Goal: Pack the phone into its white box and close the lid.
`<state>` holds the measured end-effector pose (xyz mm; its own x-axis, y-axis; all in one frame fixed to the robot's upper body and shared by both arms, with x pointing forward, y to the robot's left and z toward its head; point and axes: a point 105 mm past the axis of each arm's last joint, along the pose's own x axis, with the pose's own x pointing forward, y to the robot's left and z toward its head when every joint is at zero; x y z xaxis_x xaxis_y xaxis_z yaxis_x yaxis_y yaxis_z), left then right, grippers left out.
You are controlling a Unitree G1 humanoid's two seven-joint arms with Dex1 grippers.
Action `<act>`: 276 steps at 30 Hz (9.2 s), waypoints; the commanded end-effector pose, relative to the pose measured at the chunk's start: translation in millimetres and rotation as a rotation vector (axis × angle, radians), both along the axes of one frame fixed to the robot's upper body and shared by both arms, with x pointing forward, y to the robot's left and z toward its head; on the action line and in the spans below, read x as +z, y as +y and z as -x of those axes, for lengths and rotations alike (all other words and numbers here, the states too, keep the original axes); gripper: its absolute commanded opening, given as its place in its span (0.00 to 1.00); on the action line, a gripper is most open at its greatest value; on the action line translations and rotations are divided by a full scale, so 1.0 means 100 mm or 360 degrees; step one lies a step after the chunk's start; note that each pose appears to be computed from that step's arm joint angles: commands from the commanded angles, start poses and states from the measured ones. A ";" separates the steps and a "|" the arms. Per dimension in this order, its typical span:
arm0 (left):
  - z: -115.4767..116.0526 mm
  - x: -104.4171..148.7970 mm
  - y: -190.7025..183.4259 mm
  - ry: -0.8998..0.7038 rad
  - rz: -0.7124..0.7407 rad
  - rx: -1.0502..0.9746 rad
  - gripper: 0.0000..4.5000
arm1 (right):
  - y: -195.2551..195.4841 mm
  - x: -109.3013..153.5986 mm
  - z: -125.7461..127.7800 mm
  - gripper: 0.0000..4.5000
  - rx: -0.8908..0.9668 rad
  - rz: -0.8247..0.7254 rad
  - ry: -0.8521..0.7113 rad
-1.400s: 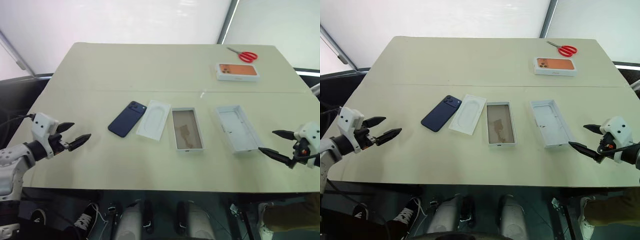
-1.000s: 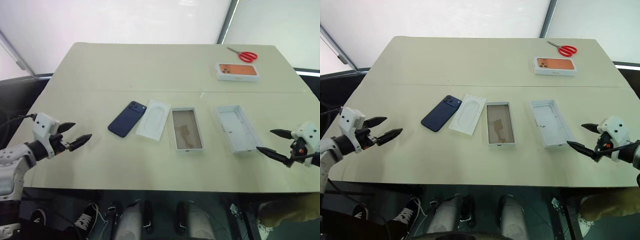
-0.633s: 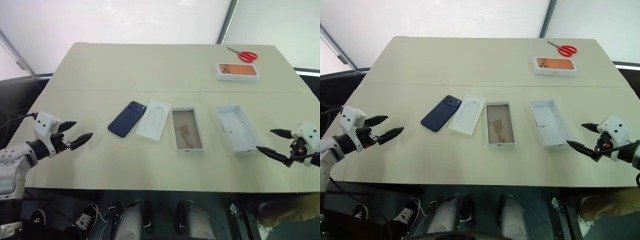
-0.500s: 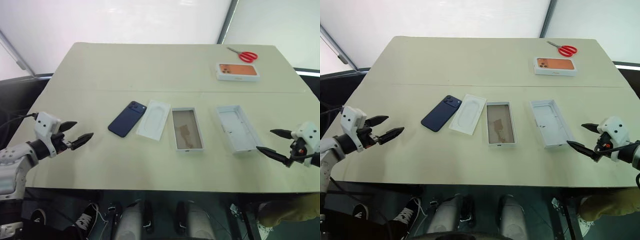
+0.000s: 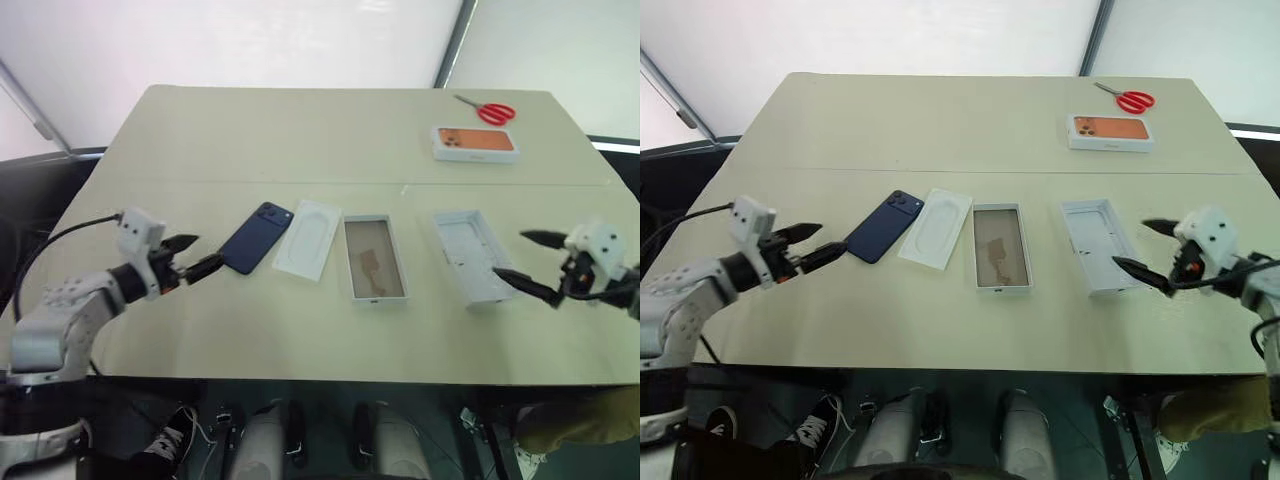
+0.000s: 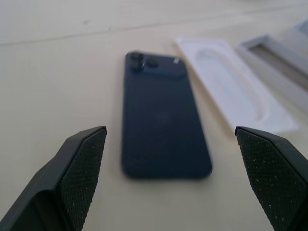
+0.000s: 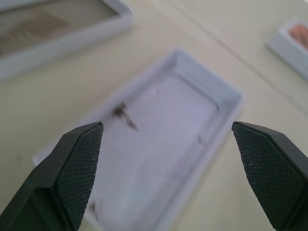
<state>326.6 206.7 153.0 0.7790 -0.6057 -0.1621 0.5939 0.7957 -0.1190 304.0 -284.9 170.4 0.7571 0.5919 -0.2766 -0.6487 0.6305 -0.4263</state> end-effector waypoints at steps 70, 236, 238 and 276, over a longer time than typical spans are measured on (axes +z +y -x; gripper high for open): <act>-0.29 -0.51 -1.10 0.0945 0.0480 -0.0274 0.08 | 0.88 0.05 -0.21 1.00 0.0269 -0.0073 -0.0174; -0.54 -0.54 0.08 0.0706 -0.0063 -0.0131 0.62 | 2.98 -0.40 -0.59 0.01 0.0491 0.0128 -0.0060; -0.44 -0.62 -0.01 0.0791 -0.0048 -0.0234 0.62 | 2.95 -0.41 -0.60 0.01 0.0475 0.0124 -0.0049; -0.20 -0.62 -0.70 0.1199 0.0433 -0.0405 0.62 | 3.02 -0.74 -0.60 0.01 0.0525 0.0348 0.0176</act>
<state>357.7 151.7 103.2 0.4360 -0.8052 -0.4019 0.4723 0.5849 -0.6595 365.3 12.6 96.2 0.4999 0.7121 -0.4930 -0.8481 0.2870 -0.4455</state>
